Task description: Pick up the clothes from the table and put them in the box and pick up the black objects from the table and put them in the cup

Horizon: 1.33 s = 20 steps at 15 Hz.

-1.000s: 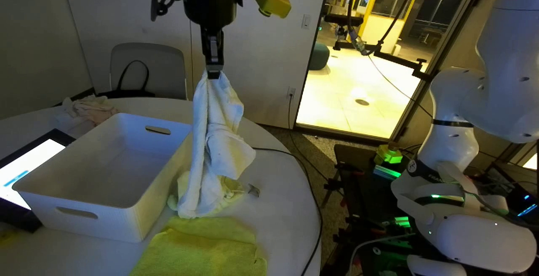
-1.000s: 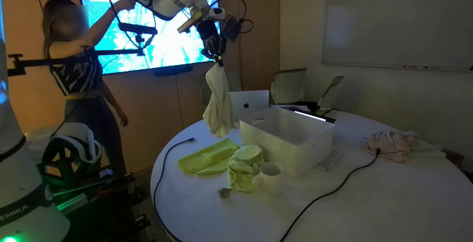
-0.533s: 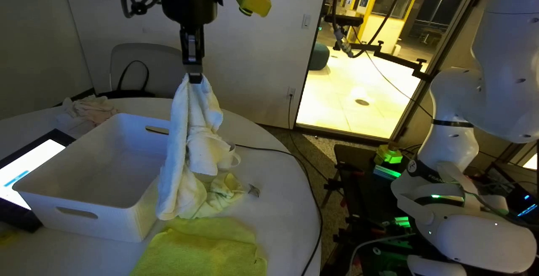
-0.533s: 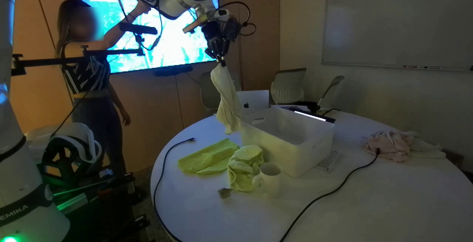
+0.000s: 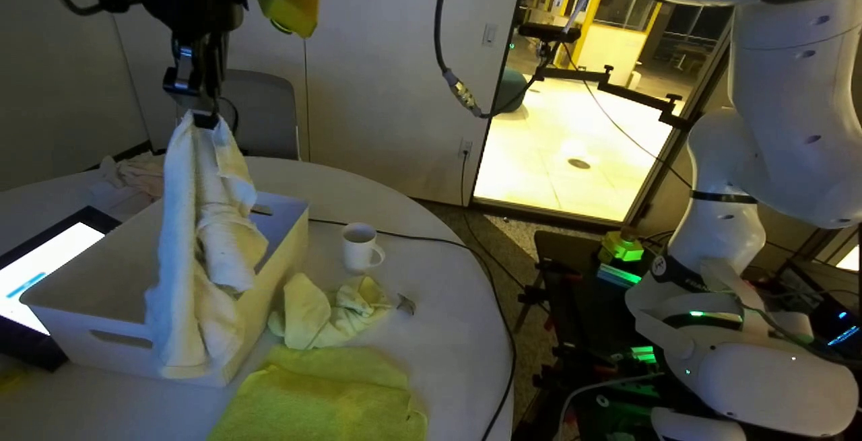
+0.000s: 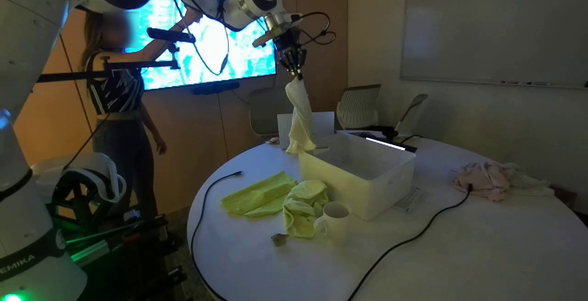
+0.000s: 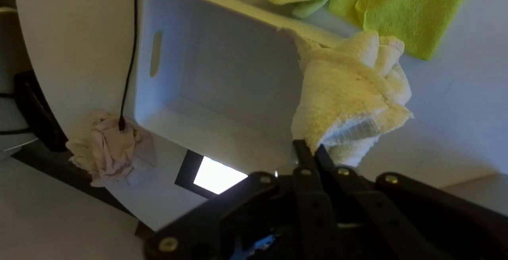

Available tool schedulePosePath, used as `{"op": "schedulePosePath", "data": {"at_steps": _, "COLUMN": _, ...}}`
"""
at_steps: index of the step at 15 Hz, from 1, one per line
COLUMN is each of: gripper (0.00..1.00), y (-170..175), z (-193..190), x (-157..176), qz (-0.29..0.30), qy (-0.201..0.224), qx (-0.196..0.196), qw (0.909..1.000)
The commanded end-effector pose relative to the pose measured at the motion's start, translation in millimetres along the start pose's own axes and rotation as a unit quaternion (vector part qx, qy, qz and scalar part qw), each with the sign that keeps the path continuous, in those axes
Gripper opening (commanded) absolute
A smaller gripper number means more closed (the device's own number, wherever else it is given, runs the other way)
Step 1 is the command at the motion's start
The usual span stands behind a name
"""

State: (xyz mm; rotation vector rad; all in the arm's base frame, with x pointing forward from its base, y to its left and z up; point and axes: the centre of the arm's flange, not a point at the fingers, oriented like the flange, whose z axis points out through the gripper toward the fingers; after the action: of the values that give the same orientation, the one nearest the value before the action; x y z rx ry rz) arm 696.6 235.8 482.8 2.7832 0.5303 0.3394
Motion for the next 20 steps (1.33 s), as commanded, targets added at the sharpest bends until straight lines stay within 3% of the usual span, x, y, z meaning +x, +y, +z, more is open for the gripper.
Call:
{"op": "schedulePosePath", "data": {"at_steps": 1, "gripper": 0.01, "y": 6.9, "z": -5.6, "x": 52.2, "qz": 0.032, "qy": 0.045, "qx": -0.003, "qw": 0.9985}}
{"op": "schedulePosePath", "data": {"at_steps": 5, "gripper": 0.01, "y": 9.1, "z": -4.5, "x": 66.4, "qz": 0.11, "qy": 0.085, "qx": -0.029, "qw": 0.9898}}
{"op": "schedulePosePath", "data": {"at_steps": 10, "gripper": 0.01, "y": 11.6, "z": -4.8, "x": 74.1, "qz": 0.22, "qy": 0.1, "qx": -0.06, "qw": 0.9685}}
{"op": "schedulePosePath", "data": {"at_steps": 15, "gripper": 0.01, "y": 10.1, "z": -4.8, "x": 70.6, "qz": 0.295, "qy": 0.064, "qx": -0.117, "qw": 0.9459}}
{"op": "schedulePosePath", "data": {"at_steps": 18, "gripper": 0.01, "y": 7.4, "z": -6.6, "x": 62.1, "qz": 0.306, "qy": 0.005, "qx": -0.129, "qw": 0.9433}}
{"op": "schedulePosePath", "data": {"at_steps": 19, "gripper": 0.11, "y": 6.2, "z": -7.2, "x": 59.3, "qz": 0.296, "qy": -0.011, "qx": -0.126, "qw": 0.9467}}
{"op": "schedulePosePath", "data": {"at_steps": 20, "gripper": 0.29, "y": 5.5, "z": -7.8, "x": 57.2, "qz": 0.293, "qy": -0.02, "qx": -0.133, "qw": 0.9468}}
